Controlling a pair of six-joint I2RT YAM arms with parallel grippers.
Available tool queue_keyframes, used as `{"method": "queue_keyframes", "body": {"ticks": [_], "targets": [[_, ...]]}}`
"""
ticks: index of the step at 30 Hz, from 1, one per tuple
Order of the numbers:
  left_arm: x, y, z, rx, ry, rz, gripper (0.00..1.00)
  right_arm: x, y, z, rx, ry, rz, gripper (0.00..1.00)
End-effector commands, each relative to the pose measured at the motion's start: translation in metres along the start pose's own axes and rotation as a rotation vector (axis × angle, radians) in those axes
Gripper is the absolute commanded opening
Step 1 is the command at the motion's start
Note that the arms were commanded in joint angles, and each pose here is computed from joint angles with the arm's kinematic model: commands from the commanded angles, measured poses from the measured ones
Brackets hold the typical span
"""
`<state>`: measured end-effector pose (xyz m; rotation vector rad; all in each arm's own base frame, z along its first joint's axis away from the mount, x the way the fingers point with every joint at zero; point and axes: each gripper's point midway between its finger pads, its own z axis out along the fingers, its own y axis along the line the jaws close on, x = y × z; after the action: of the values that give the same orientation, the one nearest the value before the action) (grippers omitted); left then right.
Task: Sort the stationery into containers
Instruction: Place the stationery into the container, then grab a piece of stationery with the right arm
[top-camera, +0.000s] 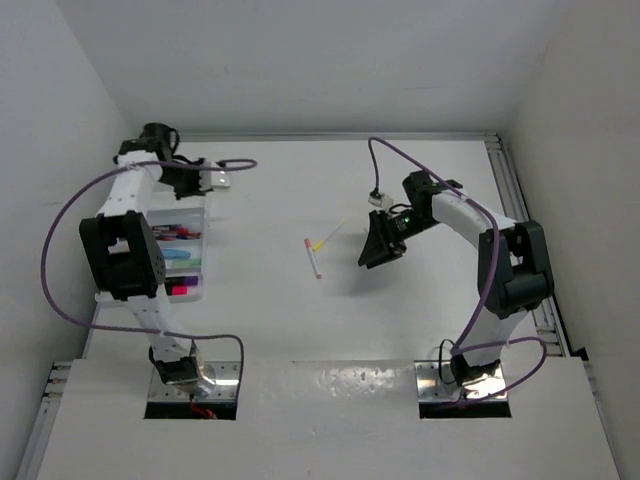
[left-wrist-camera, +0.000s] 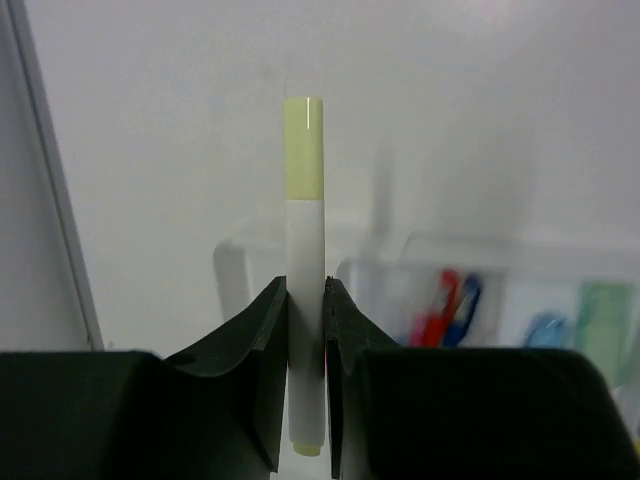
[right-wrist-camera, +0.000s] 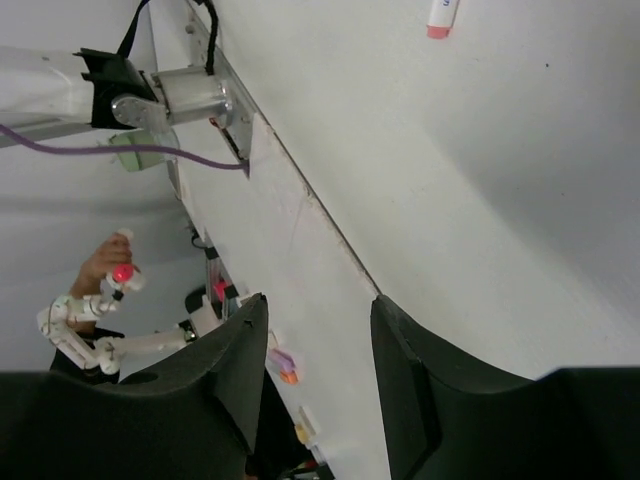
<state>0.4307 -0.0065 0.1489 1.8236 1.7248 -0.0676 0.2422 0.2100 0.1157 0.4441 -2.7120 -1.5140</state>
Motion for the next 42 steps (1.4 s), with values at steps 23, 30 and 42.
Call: {"method": "queue_keyframes", "body": {"ticks": [23, 30, 42], "targets": [[0.203, 0.051, -0.009, -0.107, 0.261, 0.008, 0.37, -0.011, -0.046, 0.011, 0.134, -0.005, 0.025, 0.43], [0.153, 0.101, -0.047, -0.317, 0.103, -0.101, 0.59, -0.056, -0.053, 0.01, 0.354, -0.1, -0.108, 0.39], [-0.01, 0.082, -0.14, -0.532, -0.287, -0.424, 0.87, -0.122, -0.029, 0.085, 0.771, -0.232, -0.33, 0.4]]}}
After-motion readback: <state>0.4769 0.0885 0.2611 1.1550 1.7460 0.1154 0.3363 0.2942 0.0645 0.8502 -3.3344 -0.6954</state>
